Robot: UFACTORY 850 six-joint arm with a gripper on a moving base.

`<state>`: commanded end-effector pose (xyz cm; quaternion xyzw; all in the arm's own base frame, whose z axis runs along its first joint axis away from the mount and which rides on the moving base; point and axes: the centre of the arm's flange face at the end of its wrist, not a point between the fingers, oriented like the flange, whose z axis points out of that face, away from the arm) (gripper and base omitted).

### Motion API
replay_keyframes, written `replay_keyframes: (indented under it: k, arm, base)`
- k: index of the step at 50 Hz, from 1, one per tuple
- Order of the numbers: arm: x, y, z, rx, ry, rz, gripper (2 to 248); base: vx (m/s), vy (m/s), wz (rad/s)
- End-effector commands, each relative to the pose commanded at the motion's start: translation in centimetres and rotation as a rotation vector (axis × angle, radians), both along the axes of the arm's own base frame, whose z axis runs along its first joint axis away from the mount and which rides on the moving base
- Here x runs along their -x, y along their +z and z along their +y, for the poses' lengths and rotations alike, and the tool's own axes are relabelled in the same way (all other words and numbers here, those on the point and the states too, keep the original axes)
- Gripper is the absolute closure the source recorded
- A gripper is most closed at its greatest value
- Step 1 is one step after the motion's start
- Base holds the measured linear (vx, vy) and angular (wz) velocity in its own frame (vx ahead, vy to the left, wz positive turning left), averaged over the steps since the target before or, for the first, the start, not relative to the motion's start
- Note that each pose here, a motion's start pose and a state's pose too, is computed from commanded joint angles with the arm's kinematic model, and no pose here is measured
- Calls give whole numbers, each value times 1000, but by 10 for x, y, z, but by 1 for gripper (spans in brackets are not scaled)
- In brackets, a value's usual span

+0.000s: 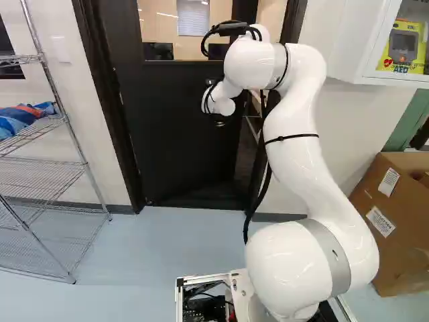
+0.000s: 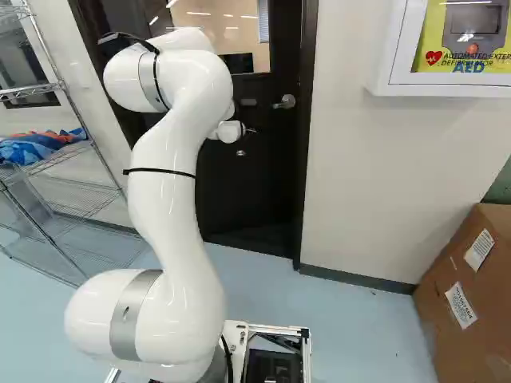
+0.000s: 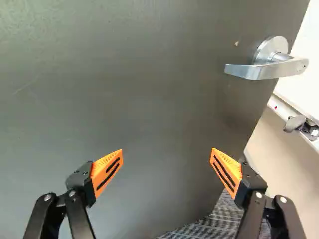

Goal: Open the door and move inside

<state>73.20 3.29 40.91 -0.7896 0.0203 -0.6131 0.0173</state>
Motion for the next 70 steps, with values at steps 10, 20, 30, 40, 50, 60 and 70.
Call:
replay_keyframes:
  k: [10, 20, 30, 40, 50, 60, 70]
  arm:
    - [20, 4, -4, 1, -4, 18, 3]
    - [39, 7, -6, 2, -6, 35, 3]
    - [59, 11, -9, 2, -8, 50, 3]
    - [79, 14, -10, 3, -10, 65, 3]
    - [98, 16, -12, 4, -11, 78, 3]
    - [118, 19, -13, 4, -12, 90, 3]
    - [138, 21, -14, 4, -13, 101, 3]
  base:
    - [0, 0, 0]
    - [0, 0, 0]
    - [0, 0, 0]
    - [0, 0, 0]
    - [0, 0, 0]
    - [0, 0, 0]
    - [0, 0, 0]
